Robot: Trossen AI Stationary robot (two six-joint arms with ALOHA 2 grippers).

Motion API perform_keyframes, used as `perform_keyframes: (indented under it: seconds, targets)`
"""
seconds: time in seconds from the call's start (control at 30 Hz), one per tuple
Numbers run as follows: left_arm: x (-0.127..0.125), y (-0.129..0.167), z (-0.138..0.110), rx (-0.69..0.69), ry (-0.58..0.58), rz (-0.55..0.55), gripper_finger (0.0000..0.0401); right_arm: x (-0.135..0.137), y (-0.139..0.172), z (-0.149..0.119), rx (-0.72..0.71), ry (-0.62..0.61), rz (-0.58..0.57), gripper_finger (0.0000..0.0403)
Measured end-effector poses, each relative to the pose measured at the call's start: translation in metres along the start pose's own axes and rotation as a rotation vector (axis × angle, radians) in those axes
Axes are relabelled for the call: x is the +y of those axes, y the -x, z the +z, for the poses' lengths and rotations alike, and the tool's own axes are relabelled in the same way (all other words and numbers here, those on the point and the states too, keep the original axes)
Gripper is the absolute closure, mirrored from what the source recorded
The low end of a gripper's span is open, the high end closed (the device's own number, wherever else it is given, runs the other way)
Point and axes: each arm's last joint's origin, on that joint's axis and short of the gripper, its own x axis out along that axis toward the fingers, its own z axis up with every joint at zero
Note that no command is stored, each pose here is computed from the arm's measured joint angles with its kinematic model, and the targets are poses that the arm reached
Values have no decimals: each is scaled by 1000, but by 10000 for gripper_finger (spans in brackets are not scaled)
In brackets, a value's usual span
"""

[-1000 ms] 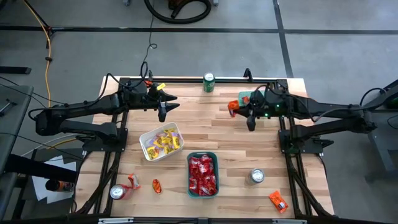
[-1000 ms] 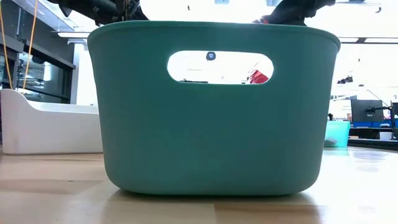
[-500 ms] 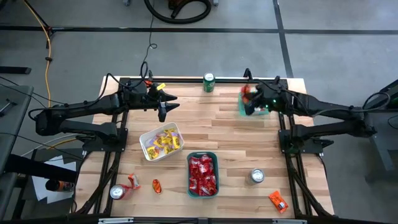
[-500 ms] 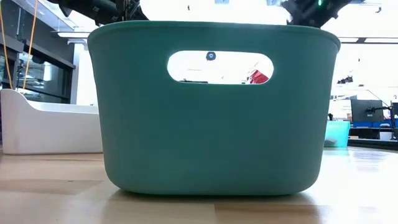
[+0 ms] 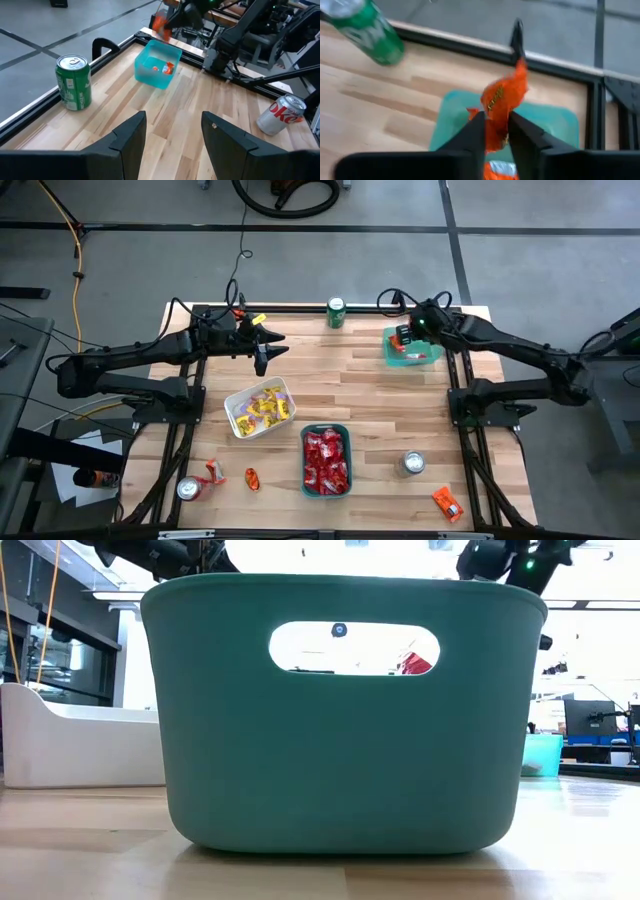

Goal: Sort candy
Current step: Put the orange chocolate into the transparent green bin

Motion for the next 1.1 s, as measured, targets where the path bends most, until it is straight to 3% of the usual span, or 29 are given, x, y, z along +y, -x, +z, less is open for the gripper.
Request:
perform_keyframes:
  seconds: [0.3,0.4,0.5,0.67,0.77,0.9,1.1]
  targets:
    - [0,0,0,0,15,0,224,2,-11,-4,136,39,45,189]
    - [0,0,0,0,23,0,224,4,1,7,111,15,123,170]
    - [1,1,3,-10,112,23,224,9,14,19,77,-6,218,164]
    - [12,12,30,-14,197,208,224,20,33,38,-18,-34,399,163]
    - [31,15,48,122,220,413,224,26,38,43,-70,-53,465,163]
    - [77,6,64,420,242,641,224,30,36,45,-83,-57,480,163]
    - [150,-33,47,917,267,848,224,34,26,40,-9,-76,442,162]
